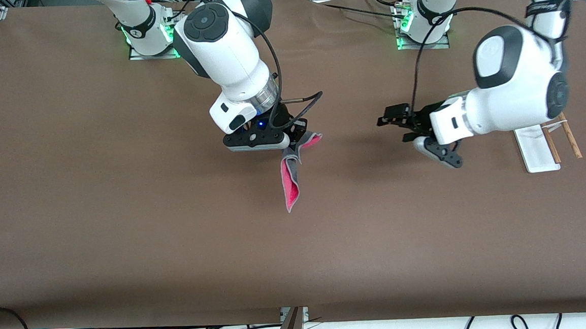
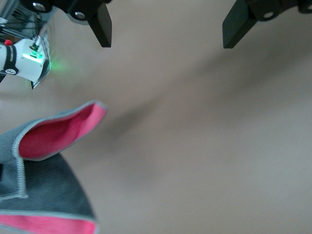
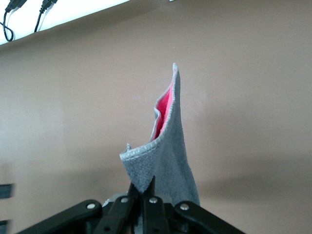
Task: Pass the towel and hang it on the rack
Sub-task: 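Grasp the hanging towel with the left gripper beside the right gripper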
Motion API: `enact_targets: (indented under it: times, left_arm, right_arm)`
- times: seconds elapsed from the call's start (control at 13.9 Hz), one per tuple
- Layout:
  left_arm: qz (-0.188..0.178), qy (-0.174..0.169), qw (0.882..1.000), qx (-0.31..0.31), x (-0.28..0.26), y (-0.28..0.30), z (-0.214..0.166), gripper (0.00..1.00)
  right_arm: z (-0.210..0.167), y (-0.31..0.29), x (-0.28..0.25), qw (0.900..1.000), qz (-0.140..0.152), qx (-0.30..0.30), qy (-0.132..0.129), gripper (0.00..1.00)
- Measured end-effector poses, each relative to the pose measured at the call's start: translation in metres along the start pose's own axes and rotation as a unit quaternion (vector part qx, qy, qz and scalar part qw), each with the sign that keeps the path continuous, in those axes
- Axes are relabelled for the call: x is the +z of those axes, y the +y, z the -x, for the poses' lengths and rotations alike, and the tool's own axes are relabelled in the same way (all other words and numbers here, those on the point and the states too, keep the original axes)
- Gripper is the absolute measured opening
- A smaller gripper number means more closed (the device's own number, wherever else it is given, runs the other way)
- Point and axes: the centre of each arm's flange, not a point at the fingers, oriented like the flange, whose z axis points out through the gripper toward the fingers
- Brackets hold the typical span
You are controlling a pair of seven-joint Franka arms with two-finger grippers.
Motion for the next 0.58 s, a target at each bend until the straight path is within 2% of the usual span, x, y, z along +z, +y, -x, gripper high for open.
enact_targets:
  times: [0.29, 0.58]
  left_arm:
    - [-0.02, 0.054, 0.991, 0.117, 0.067, 0.05, -0.01, 1.0]
    - [-0.04, 0.093, 0.965, 0.241, 0.112, 0.094, -0.016, 1.0]
  right_arm:
    - [0.0, 0.0, 0.0, 1.0, 0.0, 0.0, 0.0, 0.05]
    - [0.0, 0.0, 0.0, 1.0, 0.0, 0.0, 0.0, 0.05]
